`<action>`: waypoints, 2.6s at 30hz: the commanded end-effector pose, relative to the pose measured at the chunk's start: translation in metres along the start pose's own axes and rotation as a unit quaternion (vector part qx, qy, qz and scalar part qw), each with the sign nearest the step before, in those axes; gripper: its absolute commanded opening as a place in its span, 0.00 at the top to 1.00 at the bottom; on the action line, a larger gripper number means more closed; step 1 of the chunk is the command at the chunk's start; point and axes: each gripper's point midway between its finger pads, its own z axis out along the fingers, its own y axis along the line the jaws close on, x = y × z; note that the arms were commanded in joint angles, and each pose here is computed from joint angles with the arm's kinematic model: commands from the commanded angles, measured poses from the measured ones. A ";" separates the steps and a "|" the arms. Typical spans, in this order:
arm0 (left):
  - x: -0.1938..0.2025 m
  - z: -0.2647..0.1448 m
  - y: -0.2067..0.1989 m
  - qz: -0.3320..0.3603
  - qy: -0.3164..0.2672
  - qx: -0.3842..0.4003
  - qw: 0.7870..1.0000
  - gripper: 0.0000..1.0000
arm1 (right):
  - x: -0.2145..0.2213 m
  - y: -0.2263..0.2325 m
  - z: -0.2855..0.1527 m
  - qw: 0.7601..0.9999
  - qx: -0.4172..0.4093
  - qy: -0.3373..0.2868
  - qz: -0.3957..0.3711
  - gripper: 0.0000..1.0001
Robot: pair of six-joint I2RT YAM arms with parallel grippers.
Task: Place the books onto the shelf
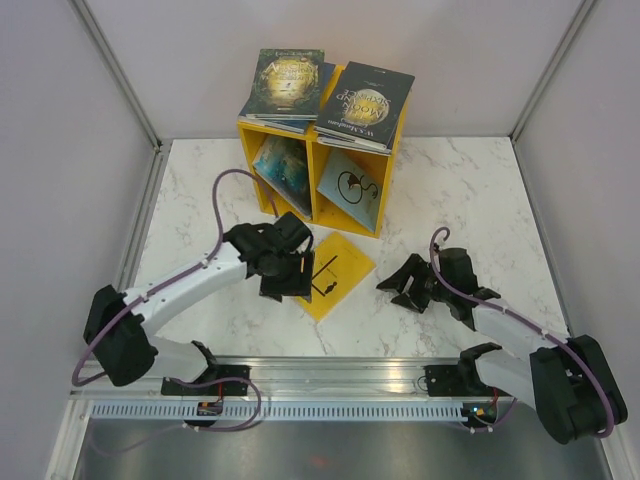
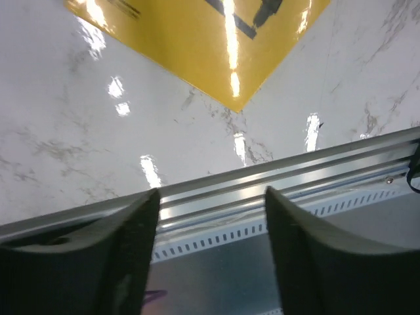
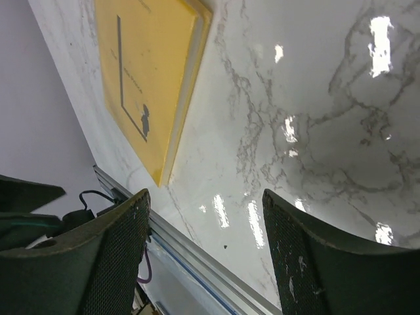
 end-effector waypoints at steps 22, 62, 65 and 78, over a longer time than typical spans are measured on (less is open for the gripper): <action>-0.165 0.078 0.023 0.065 -0.134 0.206 0.967 0.02 | 0.001 -0.019 0.026 0.998 0.046 0.052 0.012 0.26; -0.041 0.049 -0.060 0.012 -0.093 0.436 0.895 0.06 | 0.019 0.021 0.016 0.999 -0.009 0.047 0.009 1.00; -0.040 0.030 -0.060 0.025 -0.115 0.443 0.889 0.06 | 0.012 0.063 -0.003 0.997 -0.075 0.032 0.008 1.00; -0.042 -0.030 -0.083 0.070 -0.167 0.486 0.855 0.14 | 0.019 0.187 -0.092 0.942 -0.331 0.039 -0.020 1.00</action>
